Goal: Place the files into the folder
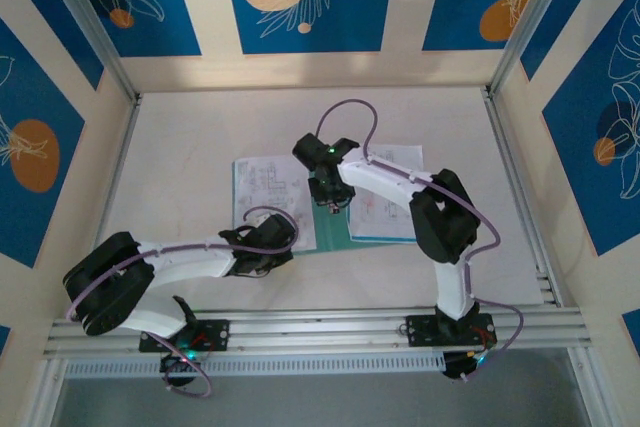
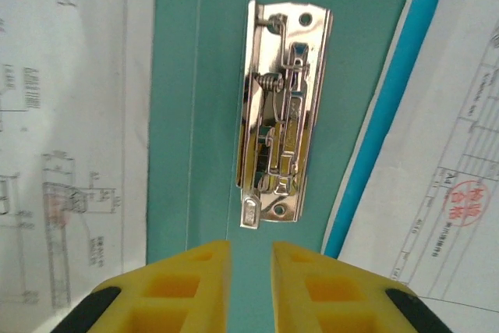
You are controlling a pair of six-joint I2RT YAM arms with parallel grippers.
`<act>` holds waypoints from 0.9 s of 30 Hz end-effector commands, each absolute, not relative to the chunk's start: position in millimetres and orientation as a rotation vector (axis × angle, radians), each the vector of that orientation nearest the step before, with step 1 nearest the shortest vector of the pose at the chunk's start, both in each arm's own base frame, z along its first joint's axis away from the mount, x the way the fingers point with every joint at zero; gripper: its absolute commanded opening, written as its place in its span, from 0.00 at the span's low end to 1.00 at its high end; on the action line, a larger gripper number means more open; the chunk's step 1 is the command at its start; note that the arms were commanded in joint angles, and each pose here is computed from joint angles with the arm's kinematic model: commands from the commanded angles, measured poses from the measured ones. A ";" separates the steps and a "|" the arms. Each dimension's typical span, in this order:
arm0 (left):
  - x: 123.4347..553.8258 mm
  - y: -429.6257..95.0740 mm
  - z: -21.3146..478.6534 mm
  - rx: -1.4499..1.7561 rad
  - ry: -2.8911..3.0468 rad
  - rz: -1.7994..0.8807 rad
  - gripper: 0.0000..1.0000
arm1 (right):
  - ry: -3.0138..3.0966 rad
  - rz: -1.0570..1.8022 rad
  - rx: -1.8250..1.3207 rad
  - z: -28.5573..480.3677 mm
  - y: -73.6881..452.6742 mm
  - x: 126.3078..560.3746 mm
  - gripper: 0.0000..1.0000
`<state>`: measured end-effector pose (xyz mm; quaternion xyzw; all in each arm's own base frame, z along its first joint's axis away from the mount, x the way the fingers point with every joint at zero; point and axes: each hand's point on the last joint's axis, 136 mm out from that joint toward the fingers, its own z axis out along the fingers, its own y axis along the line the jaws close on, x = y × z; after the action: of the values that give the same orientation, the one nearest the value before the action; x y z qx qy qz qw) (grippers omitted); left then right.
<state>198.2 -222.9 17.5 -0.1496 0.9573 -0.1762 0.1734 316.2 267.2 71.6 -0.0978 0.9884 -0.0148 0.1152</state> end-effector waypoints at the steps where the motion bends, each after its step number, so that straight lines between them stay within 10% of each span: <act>1: 175.0 -188.9 -6.0 -0.451 2.808 -0.303 0.00 | 2.958 -0.127 -0.267 51.2 263.3 307.1 0.22; 27: 173.1 -184.4 -7.5 -0.469 2.804 -0.291 0.00 | 3.038 -0.370 -0.230 -8.2 224.8 291.5 0.19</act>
<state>197.4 -221.9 17.2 -0.1511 0.9567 -0.1777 0.1739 308.3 259.7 20.7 -0.0871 0.9909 -0.0621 0.0820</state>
